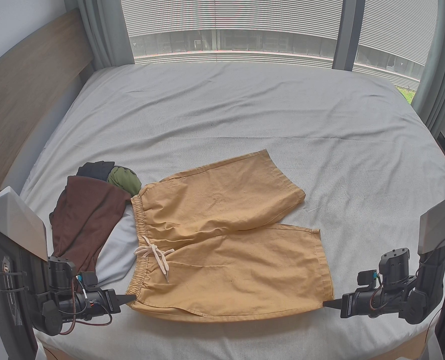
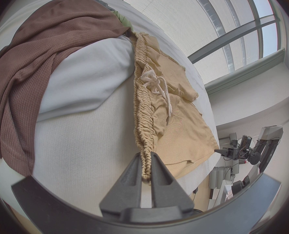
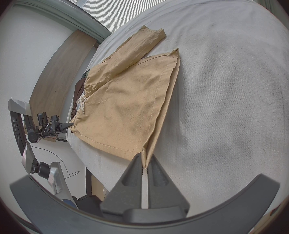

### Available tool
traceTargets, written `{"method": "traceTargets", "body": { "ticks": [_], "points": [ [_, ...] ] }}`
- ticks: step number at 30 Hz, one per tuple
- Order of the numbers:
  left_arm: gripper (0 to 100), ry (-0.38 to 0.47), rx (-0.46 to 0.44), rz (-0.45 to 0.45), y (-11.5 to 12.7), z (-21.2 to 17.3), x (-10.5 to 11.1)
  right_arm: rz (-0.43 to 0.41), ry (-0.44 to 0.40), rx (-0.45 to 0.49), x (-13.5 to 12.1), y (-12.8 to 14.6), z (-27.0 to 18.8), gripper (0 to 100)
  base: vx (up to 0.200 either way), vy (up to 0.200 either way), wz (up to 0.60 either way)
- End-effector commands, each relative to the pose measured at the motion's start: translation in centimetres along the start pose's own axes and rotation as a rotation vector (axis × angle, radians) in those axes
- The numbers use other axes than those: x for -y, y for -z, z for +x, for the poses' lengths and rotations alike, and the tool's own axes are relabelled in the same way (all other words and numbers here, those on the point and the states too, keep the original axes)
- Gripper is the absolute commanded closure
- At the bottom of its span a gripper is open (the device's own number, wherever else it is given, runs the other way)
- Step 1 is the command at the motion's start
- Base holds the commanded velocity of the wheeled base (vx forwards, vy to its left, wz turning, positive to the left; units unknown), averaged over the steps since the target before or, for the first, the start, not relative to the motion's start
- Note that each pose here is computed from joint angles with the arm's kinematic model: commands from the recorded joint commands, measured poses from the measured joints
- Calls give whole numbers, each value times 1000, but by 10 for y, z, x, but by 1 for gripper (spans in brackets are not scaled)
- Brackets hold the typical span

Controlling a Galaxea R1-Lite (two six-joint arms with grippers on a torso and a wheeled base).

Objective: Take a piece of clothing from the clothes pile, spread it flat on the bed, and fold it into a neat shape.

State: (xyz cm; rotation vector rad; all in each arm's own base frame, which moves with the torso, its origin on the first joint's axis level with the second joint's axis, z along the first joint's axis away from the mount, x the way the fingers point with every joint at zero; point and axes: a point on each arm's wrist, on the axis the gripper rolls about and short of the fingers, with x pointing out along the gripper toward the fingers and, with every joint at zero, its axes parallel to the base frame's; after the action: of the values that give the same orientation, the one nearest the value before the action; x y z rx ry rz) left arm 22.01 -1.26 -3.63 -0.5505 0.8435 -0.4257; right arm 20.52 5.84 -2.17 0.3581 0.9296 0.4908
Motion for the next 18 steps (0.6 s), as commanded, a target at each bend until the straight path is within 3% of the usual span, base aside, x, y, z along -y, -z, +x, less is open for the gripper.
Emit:
{"method": "traceTargets", "body": {
  "ticks": [1,10,18],
  "points": [
    [100,-5,-14,-7,3,-2,1,3,4,-8,0,3,-2,100,0,0,0],
    [100,-1,-17,-3,4,-2,2,-11,-10,24,-1,0,-3,100,0,0,0],
    [100,54,122,69,-29,4,10,-68,-56,173,-6,-18,-3,100,0,0,0]
  ]
}}
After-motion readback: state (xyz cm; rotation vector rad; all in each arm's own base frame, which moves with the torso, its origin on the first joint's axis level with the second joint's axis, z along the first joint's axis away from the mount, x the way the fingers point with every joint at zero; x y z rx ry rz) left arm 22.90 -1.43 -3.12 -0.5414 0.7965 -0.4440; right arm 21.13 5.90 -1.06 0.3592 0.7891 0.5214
